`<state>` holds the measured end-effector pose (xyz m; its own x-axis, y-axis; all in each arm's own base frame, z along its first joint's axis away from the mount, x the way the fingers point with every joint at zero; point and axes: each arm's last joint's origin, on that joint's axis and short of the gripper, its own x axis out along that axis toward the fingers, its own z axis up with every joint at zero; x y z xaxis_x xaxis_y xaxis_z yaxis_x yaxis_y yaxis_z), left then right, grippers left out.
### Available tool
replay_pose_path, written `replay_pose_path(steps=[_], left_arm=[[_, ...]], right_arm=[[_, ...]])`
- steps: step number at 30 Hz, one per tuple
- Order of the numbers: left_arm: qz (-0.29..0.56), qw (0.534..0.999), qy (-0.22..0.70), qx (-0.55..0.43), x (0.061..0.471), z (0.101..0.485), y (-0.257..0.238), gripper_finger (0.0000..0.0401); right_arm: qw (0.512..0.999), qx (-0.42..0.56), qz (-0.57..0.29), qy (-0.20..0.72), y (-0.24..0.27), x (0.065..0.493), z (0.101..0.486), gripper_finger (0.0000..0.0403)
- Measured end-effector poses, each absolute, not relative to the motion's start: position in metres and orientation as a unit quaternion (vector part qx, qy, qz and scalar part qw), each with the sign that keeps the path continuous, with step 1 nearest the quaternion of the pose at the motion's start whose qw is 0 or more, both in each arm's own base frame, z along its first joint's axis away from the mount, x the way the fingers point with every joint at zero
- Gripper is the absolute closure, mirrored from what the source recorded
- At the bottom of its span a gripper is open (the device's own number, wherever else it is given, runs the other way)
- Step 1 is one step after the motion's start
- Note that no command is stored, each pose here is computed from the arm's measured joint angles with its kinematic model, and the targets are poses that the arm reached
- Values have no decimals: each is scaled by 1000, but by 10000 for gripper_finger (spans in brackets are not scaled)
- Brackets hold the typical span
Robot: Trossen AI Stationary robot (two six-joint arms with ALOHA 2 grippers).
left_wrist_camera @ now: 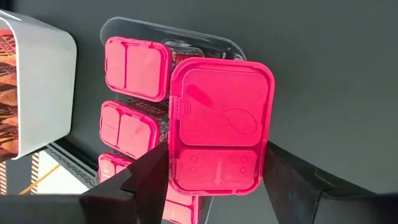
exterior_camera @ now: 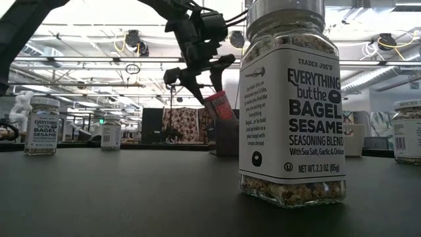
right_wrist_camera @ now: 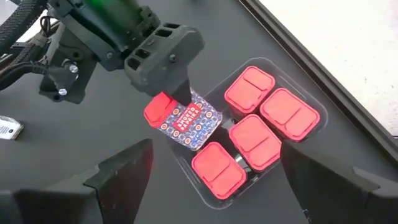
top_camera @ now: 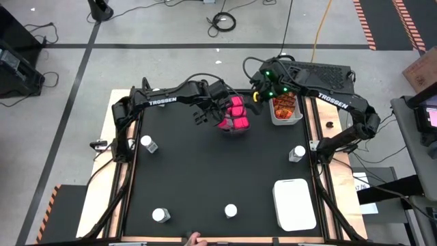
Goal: Sort spices by type
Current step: Put the red seasoning can into the black transparent bin
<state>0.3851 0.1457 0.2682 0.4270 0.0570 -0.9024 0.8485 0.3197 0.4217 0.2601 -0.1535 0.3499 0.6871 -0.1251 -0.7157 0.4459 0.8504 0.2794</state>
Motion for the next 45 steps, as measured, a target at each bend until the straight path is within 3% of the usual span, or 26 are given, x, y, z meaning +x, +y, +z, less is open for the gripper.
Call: replay_pose_path(steps=[13, 38, 45], left_arm=[[-292, 678, 449, 504, 385, 268, 146, 159], [-253, 722, 444, 467, 390, 270, 147, 154], [-265, 712, 445, 473, 388, 269, 147, 154]], right_arm=[[886, 227, -157, 374, -151, 259, 348, 57], [878, 222, -151, 397, -149, 256, 345, 57], [874, 218, -146, 410, -148, 254, 344, 57]])
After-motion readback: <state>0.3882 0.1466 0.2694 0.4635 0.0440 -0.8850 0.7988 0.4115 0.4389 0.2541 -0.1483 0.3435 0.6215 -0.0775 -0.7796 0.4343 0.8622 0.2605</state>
